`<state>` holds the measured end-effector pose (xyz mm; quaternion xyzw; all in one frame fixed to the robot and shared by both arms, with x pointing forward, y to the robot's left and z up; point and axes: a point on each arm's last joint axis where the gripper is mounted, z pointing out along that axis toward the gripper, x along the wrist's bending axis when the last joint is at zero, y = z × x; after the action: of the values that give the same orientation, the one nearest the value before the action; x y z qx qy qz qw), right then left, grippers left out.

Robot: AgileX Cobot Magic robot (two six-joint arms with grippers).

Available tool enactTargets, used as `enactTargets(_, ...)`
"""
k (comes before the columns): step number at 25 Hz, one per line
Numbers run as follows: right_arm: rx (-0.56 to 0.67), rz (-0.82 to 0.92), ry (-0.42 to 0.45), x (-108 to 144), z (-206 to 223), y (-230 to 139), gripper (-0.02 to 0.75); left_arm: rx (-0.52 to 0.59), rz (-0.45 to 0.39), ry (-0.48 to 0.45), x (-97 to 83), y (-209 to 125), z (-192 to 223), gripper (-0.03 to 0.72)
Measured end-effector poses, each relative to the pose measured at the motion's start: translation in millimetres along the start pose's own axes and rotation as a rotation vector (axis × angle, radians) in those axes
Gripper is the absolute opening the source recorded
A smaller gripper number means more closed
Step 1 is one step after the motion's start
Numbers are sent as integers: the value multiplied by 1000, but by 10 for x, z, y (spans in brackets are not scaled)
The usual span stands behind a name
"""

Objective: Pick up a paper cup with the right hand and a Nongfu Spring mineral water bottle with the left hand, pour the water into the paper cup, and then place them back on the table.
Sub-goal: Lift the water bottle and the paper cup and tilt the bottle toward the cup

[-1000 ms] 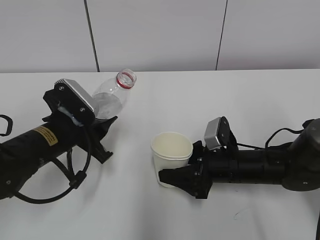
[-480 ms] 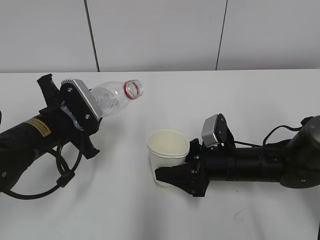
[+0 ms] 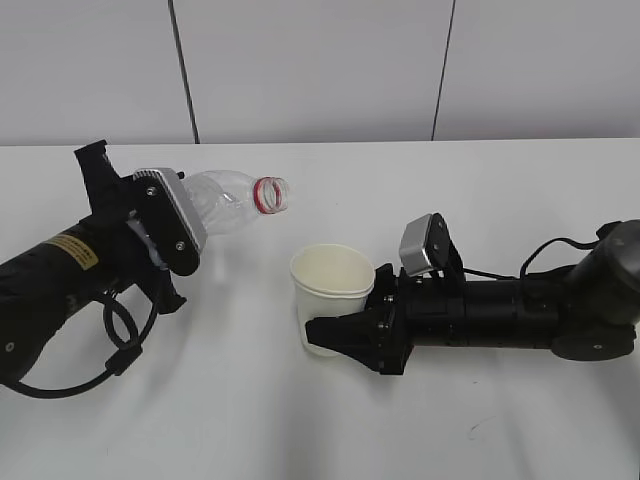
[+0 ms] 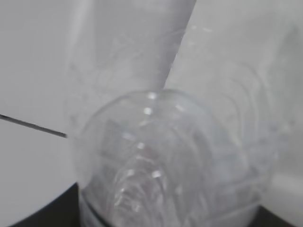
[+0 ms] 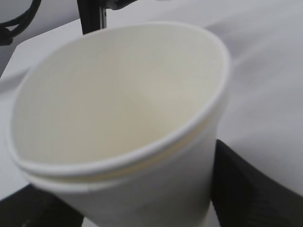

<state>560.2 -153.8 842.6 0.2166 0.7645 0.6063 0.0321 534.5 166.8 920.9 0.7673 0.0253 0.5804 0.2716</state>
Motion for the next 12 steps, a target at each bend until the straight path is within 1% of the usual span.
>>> enactTargets(4,2,1,8,19,17,0,529,0,34,31,28,1,-1,326)
enactTargets(9,12,-10,49,130,120,4,529,0,70,32,29,1,-1,326)
enactTargets(12,8,-10,48,137,138,12,529,-2,90,41,37,3,-1,326)
